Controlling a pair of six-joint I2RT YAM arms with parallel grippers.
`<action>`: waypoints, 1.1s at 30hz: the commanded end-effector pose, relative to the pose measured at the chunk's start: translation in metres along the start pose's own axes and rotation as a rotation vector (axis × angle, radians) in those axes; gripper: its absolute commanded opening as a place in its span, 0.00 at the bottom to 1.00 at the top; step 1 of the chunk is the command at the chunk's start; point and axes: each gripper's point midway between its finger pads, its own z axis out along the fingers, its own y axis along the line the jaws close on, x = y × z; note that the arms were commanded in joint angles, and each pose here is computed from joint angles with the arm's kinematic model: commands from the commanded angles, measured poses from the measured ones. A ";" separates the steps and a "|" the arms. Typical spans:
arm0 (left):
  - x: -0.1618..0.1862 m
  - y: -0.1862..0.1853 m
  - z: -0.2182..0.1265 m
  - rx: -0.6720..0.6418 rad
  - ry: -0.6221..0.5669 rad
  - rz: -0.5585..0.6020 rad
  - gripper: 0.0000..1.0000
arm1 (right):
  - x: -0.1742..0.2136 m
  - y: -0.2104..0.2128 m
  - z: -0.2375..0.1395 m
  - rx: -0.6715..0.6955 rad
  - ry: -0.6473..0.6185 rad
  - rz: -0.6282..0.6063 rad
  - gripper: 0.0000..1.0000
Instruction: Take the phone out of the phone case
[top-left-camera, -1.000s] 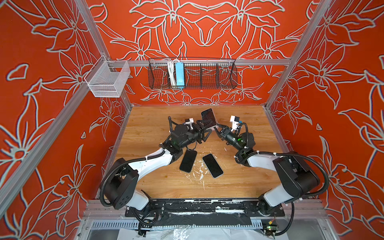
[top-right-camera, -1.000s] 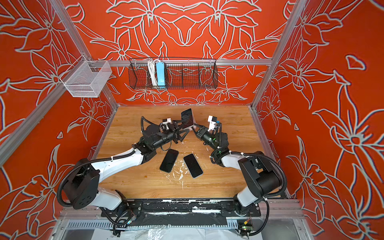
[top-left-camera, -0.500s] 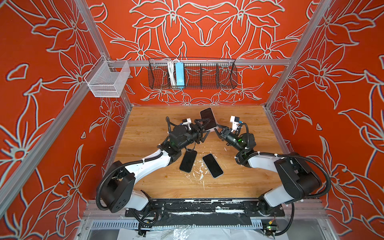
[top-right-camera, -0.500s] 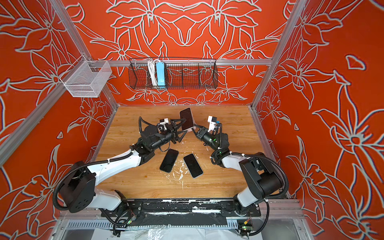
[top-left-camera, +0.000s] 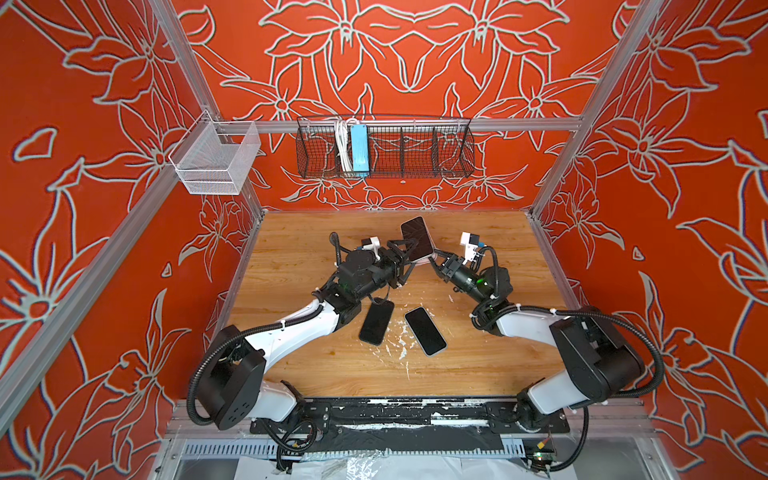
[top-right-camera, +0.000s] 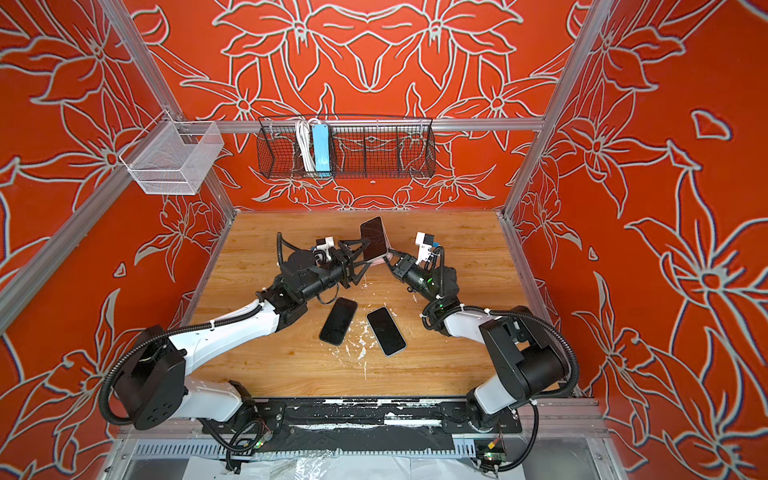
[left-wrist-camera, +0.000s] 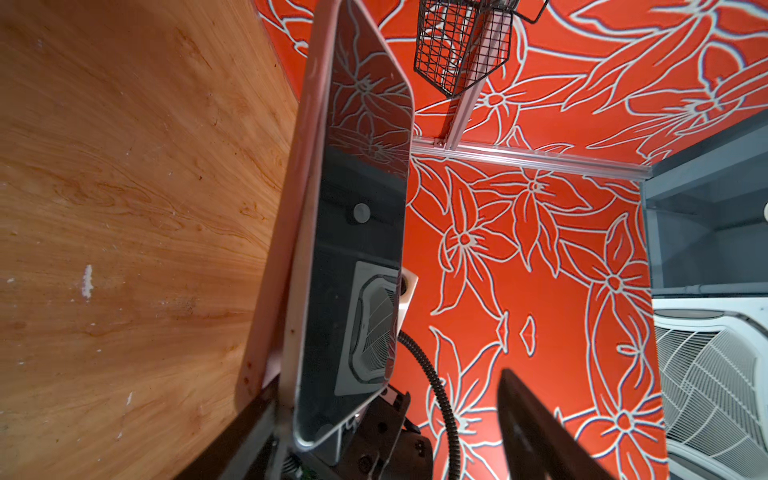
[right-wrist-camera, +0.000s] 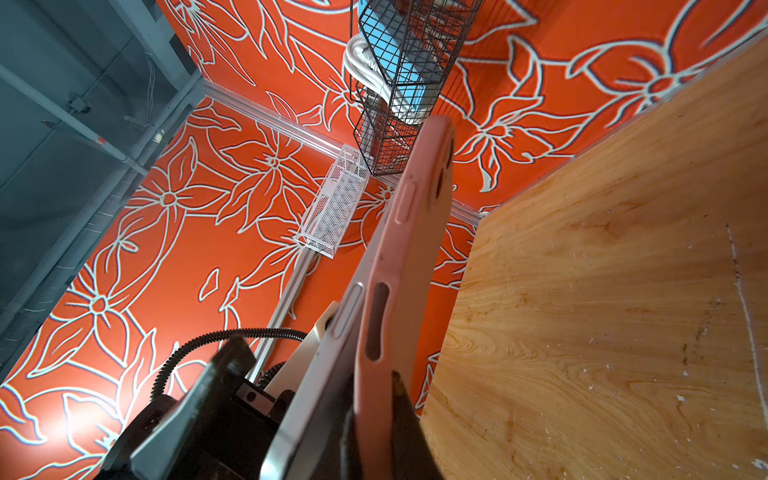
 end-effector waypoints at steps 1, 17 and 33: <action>-0.011 0.007 0.004 -0.029 -0.042 0.034 0.63 | -0.006 0.049 -0.006 -0.158 -0.020 -0.065 0.00; -0.006 -0.013 0.023 0.074 0.023 0.074 0.24 | 0.013 0.034 0.000 -0.122 0.014 -0.035 0.00; 0.011 -0.051 0.012 0.159 0.088 0.085 0.00 | 0.013 -0.023 0.004 0.071 -0.008 -0.069 0.00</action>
